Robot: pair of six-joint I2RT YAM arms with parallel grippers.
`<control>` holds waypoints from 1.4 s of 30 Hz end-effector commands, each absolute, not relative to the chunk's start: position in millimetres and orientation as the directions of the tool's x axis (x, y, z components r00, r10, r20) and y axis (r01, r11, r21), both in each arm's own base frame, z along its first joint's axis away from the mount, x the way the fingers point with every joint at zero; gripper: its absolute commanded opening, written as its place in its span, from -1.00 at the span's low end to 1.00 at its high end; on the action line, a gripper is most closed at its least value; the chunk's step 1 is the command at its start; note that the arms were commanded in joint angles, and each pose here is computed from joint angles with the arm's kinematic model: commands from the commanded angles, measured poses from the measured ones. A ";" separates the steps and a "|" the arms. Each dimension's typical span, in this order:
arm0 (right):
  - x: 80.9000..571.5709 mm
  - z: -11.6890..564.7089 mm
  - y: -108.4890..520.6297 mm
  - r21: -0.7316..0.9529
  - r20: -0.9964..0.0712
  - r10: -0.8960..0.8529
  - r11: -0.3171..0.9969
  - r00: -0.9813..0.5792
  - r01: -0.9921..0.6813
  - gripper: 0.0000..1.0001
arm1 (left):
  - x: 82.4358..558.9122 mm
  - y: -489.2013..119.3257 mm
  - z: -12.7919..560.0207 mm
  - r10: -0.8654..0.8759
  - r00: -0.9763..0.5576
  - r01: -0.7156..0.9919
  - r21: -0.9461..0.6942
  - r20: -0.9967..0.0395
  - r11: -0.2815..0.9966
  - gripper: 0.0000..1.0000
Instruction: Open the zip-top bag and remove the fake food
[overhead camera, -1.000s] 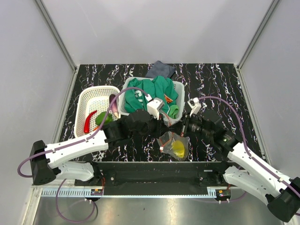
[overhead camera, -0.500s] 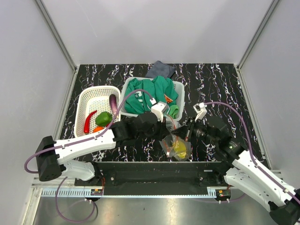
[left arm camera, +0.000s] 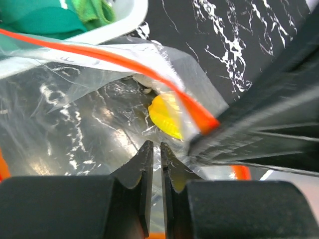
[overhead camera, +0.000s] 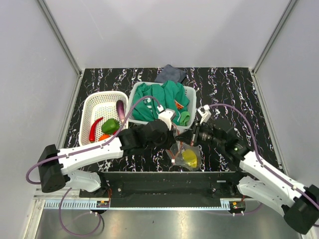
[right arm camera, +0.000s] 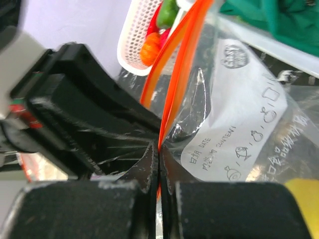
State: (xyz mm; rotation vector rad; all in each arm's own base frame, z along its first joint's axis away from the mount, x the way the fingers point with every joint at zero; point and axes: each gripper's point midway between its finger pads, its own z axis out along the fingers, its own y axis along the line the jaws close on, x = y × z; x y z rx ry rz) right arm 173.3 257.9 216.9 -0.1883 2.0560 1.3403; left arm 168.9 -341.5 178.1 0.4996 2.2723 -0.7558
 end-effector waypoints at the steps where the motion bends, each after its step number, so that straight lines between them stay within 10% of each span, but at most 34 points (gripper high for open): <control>1: 179.3 274.5 285.8 0.780 -0.624 0.279 0.266 -0.730 -0.566 -1.00 | 178.6 -323.5 210.4 0.015 -0.641 0.493 -0.397 -0.767 0.775 -0.74; 26: 158.7 224.1 232.0 0.761 -0.625 0.337 0.462 -0.704 -0.455 -1.00 | 175.1 -365.3 145.8 0.138 -0.734 0.503 -0.396 -0.665 0.768 -0.67; 42: 160.0 215.1 229.6 0.744 -0.634 0.313 0.498 -0.707 -0.446 -1.00 | 158.7 -345.7 79.2 0.109 -0.872 0.300 -0.345 -0.477 0.889 0.17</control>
